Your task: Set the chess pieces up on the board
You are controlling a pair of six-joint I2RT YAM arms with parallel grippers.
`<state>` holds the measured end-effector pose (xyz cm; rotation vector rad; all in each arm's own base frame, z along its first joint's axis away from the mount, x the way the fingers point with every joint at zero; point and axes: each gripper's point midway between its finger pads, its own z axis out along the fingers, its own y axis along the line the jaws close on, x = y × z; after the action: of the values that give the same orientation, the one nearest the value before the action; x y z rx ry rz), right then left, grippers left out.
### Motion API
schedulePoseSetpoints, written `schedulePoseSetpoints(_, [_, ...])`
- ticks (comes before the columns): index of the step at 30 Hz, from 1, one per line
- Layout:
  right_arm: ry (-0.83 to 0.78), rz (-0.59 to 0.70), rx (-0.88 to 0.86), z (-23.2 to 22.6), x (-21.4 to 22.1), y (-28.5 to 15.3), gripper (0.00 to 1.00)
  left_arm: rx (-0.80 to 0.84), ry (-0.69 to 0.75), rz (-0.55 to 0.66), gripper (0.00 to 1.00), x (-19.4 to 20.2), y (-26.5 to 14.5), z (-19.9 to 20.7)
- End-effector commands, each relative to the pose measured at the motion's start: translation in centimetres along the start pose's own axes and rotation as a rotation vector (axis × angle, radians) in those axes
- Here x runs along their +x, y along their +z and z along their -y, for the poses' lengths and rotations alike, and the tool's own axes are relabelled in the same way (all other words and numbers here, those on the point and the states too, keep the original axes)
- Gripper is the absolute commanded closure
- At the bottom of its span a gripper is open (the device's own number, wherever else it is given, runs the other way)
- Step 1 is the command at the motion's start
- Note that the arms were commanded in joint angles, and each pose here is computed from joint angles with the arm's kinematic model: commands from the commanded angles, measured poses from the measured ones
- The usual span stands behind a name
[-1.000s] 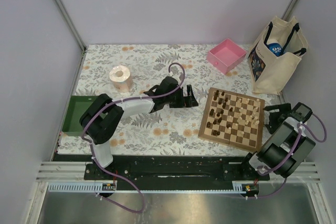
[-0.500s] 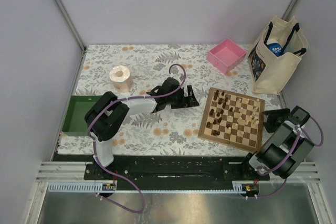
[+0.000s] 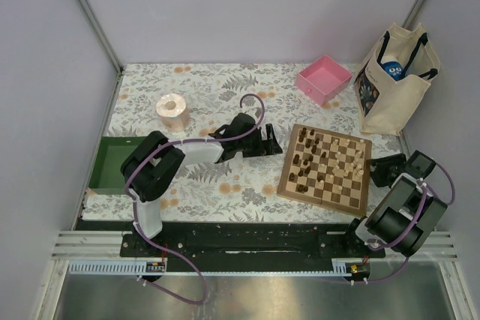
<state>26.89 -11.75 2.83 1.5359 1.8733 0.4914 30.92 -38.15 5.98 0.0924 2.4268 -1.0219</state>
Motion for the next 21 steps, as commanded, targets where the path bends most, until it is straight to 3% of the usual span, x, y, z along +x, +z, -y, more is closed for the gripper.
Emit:
schedulePoseSetpoints(1, [-0.026,-0.096,-0.005,0.0,2.7,-0.3,0.44,0.033,0.03,0.079,0.07,-2.0,-1.3,1.2])
schedulePoseSetpoints(21, [-0.142,-0.227,-0.094,-3.0,9.0,0.3,0.44,-0.018,0.003,0.109,0.09,-1.5,-4.0,-2.6])
